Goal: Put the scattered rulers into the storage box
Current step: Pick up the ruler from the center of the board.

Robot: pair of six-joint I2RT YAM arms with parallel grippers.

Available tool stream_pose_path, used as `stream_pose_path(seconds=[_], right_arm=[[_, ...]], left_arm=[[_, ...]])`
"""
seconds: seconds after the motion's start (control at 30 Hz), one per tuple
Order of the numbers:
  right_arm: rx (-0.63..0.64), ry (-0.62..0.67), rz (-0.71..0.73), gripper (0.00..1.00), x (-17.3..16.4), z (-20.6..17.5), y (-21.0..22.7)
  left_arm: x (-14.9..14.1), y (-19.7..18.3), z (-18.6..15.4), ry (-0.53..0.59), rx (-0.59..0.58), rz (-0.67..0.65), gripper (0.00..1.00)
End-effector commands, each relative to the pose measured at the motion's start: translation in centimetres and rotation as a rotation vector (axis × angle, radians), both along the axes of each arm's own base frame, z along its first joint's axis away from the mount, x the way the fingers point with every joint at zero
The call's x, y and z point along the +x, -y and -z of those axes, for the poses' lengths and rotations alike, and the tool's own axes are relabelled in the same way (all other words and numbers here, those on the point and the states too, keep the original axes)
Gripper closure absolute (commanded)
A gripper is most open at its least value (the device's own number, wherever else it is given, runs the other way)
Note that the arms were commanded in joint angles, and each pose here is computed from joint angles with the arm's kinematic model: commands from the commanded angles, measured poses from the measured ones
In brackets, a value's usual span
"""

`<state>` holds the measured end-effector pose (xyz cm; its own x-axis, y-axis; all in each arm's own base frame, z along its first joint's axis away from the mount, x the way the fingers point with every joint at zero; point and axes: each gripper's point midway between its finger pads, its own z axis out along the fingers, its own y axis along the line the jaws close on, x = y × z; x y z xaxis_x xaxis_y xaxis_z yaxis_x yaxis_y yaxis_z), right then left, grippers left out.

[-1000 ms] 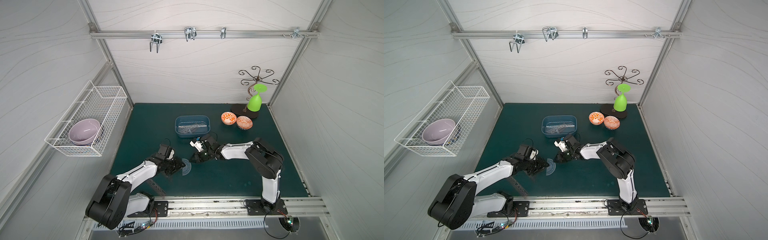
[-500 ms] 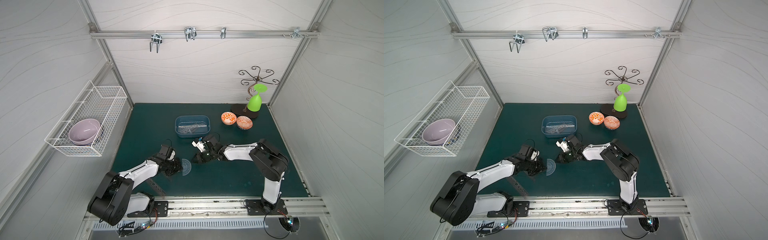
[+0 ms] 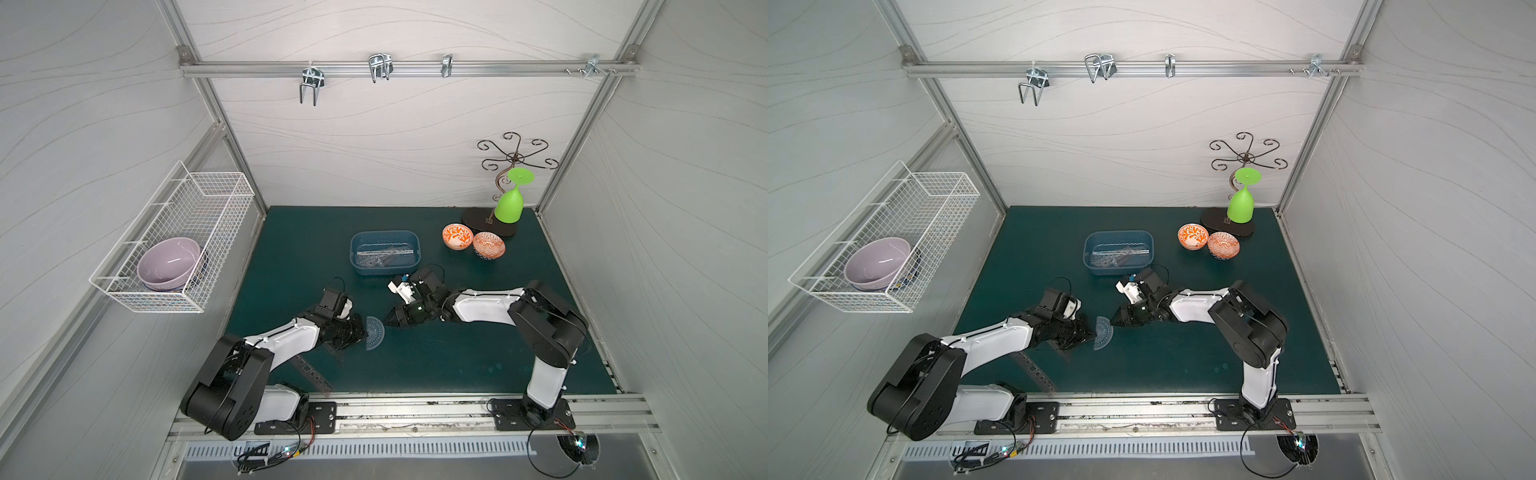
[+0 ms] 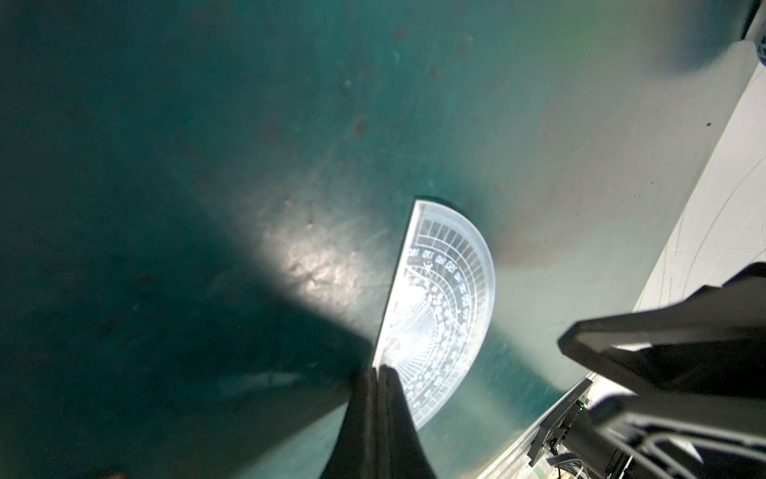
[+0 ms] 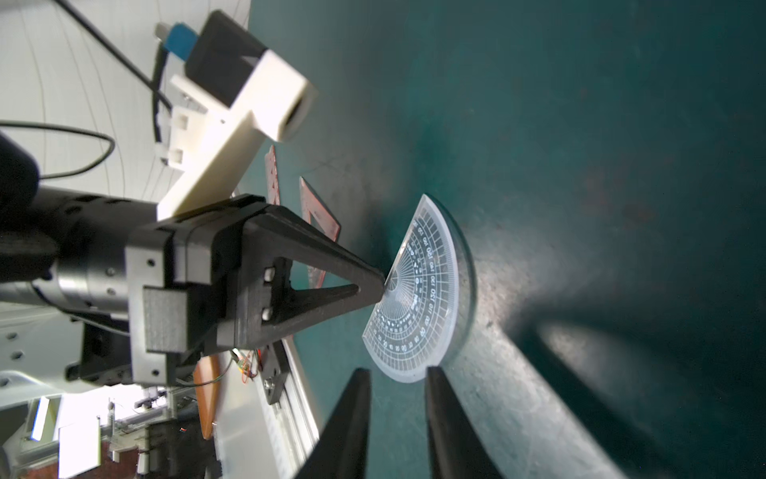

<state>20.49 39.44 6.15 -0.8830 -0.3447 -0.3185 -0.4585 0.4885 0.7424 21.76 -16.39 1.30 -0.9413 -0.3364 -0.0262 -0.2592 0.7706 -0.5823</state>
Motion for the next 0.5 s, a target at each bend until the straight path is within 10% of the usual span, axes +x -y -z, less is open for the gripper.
stream_pose_path(seconds=[0.0, 0.47], right_arm=[[-0.063, -0.040, 0.006, 0.59, -0.8, 1.0, 0.8], [-0.093, -0.238, 0.020, 0.56, -2.6, 3.4, -0.7]], left_arm=[[-0.6, -0.4, 1.2, -0.029, 0.029, -0.001, 1.00], [-1.2, -0.6, 2.0, -0.051, 0.036, 0.005, 1.00]])
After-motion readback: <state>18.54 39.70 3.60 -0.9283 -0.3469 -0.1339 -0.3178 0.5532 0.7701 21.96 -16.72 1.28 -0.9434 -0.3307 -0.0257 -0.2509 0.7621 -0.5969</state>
